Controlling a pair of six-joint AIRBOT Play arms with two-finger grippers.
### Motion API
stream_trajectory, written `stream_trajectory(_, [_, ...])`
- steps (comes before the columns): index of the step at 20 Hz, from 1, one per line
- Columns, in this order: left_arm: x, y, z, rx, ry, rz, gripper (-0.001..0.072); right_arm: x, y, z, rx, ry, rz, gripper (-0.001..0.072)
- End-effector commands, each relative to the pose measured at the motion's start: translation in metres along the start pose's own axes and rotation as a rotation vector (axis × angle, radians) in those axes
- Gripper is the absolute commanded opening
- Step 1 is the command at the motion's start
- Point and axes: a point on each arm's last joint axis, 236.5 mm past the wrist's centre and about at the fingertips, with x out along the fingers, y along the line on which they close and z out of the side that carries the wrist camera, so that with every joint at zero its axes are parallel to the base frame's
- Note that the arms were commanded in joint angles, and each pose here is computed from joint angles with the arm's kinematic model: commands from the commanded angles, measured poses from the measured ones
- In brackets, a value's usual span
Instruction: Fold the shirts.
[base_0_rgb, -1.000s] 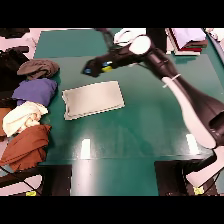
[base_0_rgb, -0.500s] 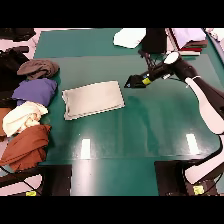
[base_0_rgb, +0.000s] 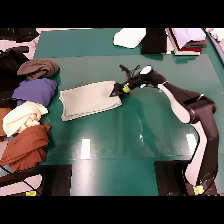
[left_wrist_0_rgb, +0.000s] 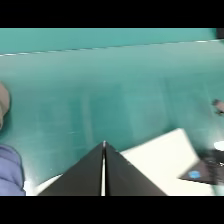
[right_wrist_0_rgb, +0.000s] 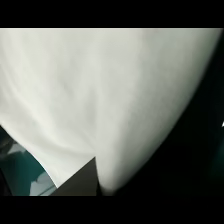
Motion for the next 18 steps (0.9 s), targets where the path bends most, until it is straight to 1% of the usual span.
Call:
stream_trajectory(1, [0.002,-0.02,-0.001,0.051,0.0,-0.047,0.0022,0.02,0.029,0.026,-0.081,-0.061,0.012,0.002])
stream_trajectory(3, [0.005,-0.045,-0.006,0.103,0.006,-0.071,0.0023,-0.007,0.044,0.044,-0.131,-0.114,0.006,0.0019])
stream_trajectory(4, [0.006,-0.06,-0.01,0.133,0.012,-0.087,0.0022,-0.029,0.043,0.052,-0.154,-0.145,-0.023,0.0019])
stream_trajectory(7, [0.007,-0.099,-0.021,0.204,0.027,-0.136,0.0022,-0.129,0.019,0.068,-0.189,-0.228,-0.19,0.0019])
stream_trajectory(10, [0.006,-0.126,-0.027,0.24,0.027,-0.181,0.0023,-0.255,-0.019,0.061,-0.138,-0.338,-0.365,0.0019])
stream_trajectory(13, [0.004,-0.146,-0.024,0.254,-0.004,-0.215,0.0023,-0.376,-0.072,0.018,0.018,-0.496,-0.524,0.0019])
stream_trajectory(16, [0.003,-0.152,-0.019,0.244,-0.03,-0.229,0.0023,-0.483,-0.131,-0.06,0.235,-0.638,-0.744,0.0019])
stream_trajectory(18, [0.003,-0.153,-0.015,0.228,-0.042,-0.229,0.0023,-0.545,-0.154,-0.118,0.393,-0.77,-0.841,0.0019])
